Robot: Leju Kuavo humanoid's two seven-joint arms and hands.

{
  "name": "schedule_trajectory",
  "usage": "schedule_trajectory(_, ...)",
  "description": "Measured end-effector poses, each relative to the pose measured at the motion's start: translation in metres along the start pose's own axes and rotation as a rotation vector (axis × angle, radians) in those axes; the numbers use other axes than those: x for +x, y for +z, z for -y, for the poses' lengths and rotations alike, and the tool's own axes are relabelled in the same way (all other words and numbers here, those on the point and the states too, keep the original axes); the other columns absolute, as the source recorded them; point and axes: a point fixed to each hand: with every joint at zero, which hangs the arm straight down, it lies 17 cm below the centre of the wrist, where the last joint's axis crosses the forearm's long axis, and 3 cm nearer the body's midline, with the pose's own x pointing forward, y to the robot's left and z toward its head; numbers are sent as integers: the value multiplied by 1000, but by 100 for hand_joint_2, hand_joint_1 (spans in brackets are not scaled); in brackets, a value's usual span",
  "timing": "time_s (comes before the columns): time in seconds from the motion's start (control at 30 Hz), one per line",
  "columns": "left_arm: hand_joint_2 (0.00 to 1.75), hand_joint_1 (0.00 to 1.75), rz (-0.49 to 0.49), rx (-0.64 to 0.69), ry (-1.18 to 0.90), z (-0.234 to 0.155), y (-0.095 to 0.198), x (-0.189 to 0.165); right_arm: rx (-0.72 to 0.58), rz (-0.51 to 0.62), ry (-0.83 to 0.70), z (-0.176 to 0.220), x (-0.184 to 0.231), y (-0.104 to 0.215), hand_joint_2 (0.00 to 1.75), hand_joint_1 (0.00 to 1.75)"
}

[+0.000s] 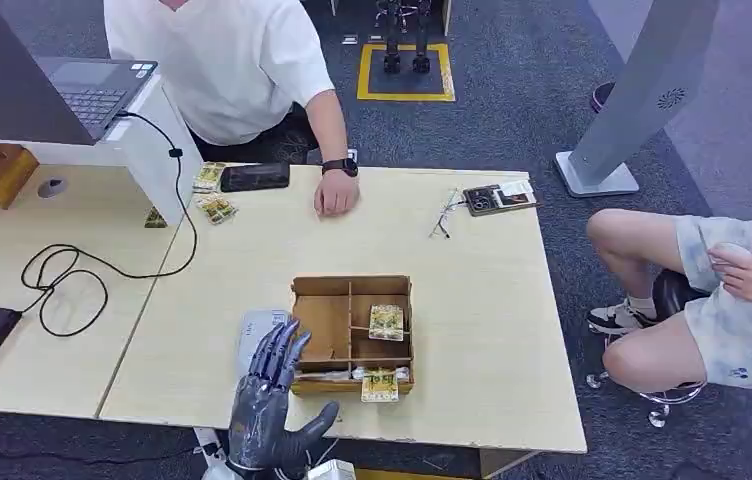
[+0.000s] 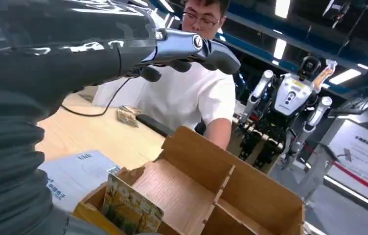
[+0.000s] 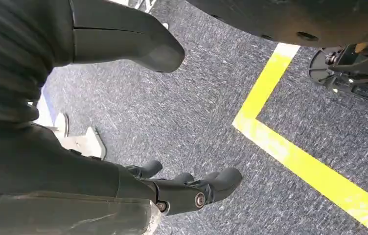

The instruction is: Pass the card to the sensor for recognition and then transmit it.

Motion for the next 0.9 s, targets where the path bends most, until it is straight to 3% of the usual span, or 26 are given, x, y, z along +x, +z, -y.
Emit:
schedule_trajectory(0.33, 175, 0, -41, -78, -106, 24, -2, -10, 0, -3, 1, 1, -1, 0, 175, 0)
schedule_trajectory(0.9, 175, 0, -44, -93, -125, 30, -4, -10, -1, -5, 2, 2, -2, 0, 175, 0)
